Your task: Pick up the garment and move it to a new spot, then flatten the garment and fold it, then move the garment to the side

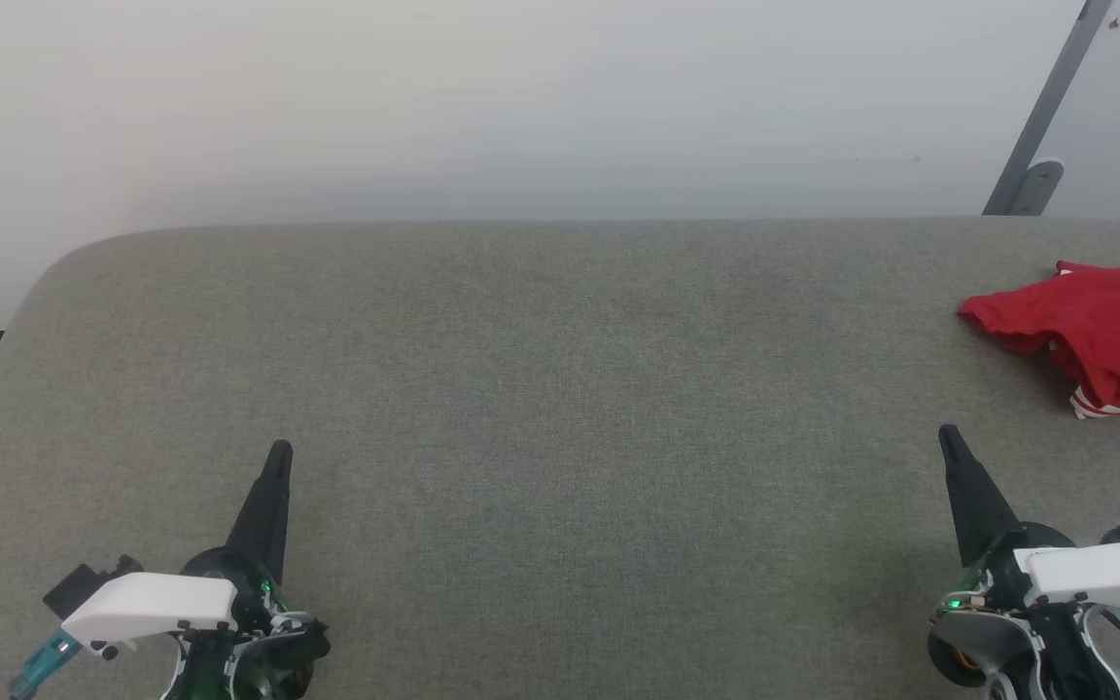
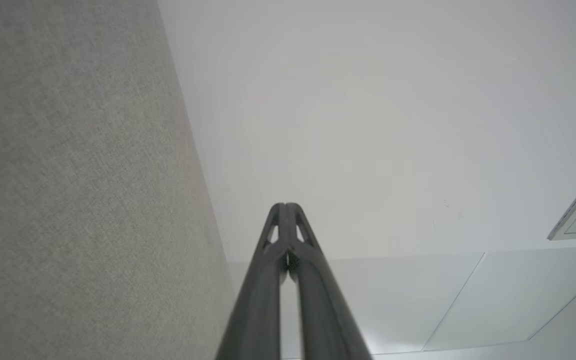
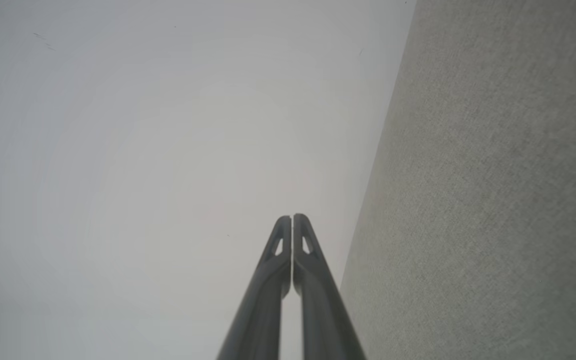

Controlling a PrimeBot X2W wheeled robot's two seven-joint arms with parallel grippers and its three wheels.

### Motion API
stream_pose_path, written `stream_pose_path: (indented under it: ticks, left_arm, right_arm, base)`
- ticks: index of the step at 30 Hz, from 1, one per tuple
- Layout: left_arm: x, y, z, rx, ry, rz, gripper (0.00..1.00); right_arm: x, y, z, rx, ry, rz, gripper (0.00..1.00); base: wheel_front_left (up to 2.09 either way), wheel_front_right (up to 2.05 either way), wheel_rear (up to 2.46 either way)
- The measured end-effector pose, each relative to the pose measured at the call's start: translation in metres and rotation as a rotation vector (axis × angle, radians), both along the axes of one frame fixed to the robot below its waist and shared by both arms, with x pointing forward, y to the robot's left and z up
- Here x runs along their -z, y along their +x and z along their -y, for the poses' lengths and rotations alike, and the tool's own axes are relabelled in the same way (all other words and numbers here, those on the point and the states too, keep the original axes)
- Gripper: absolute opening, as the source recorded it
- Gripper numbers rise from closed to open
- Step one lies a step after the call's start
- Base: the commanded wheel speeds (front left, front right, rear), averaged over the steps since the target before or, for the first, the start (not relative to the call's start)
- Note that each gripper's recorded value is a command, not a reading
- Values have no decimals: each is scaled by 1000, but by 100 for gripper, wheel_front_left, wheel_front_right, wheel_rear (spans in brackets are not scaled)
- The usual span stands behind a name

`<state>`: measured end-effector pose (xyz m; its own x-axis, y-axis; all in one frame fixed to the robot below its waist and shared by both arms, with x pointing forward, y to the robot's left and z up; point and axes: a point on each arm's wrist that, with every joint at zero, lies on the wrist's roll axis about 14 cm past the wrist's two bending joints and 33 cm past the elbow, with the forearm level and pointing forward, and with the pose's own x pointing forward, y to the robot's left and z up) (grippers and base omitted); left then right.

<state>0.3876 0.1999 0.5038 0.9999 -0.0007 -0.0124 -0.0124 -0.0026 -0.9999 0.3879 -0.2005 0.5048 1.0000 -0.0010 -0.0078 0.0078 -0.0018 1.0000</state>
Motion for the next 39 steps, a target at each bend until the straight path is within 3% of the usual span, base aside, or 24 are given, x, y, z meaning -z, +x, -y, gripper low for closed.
stream_pose_path:
  ticks: [39]
  left_arm:
    - [0,0,0,0,0,0,0]
  right_arm:
    - [0,0,0,0,0,0,0]
  base:
    - [0,0,0]
